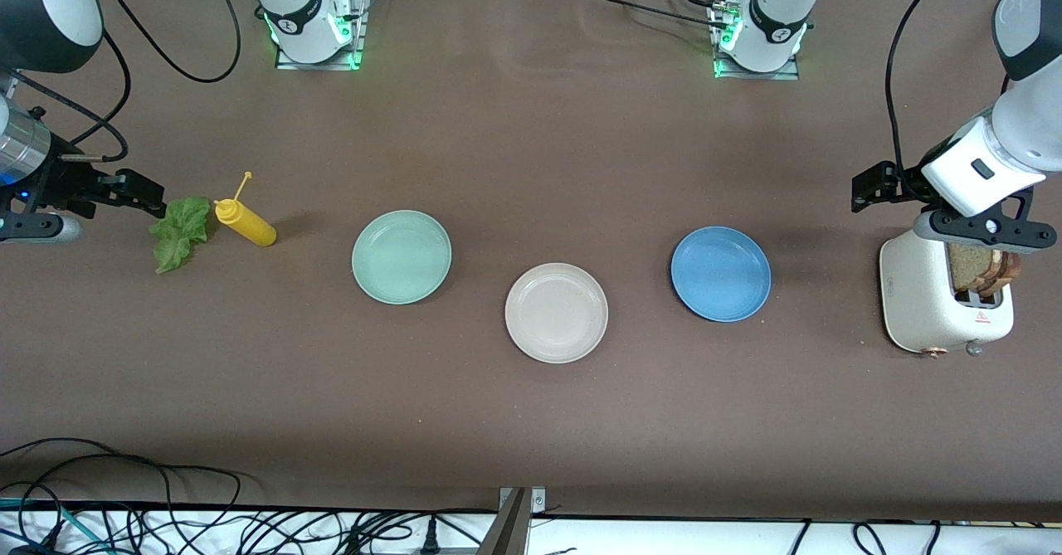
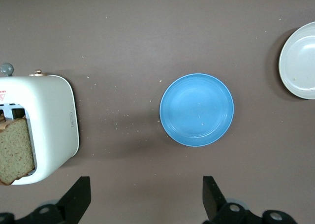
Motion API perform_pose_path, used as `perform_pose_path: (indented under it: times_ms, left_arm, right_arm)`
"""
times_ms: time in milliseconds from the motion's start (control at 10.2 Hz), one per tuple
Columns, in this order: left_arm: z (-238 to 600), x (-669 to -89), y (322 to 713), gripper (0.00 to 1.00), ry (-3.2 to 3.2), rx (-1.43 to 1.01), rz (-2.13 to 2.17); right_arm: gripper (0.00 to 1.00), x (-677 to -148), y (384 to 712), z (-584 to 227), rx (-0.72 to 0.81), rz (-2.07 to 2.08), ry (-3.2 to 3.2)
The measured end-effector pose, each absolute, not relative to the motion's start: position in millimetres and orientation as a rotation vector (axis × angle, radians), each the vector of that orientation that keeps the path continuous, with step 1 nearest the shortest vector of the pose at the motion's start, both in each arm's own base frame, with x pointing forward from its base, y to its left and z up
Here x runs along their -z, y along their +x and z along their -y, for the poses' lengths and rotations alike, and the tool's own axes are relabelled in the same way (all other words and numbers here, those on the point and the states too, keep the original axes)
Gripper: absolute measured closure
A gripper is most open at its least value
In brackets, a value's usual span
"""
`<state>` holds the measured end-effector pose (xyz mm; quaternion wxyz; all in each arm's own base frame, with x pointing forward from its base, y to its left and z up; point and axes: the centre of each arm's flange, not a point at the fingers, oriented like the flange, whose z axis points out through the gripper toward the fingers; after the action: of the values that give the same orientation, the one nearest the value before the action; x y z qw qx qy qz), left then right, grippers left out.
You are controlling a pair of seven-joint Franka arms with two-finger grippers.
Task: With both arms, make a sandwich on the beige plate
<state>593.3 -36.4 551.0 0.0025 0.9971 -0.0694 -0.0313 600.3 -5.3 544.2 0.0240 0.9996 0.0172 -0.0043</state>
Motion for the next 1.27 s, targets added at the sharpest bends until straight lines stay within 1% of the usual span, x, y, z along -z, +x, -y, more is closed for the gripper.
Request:
perform_pose_path:
  times_ms: [878,1268]
  left_arm:
    - [29.4,-550.8,593.8,0.00,3.127,0.099,0.217]
    - [-23.1,-526.3,603.5,0.00,3.111,0.157,0.278]
  right_arm:
    - [0.00,-543.9,600.4,5.3,0.014,-0.053,3.093]
    - [0.00,-543.4,600.3,5.4,0.018,-0.053,3.093]
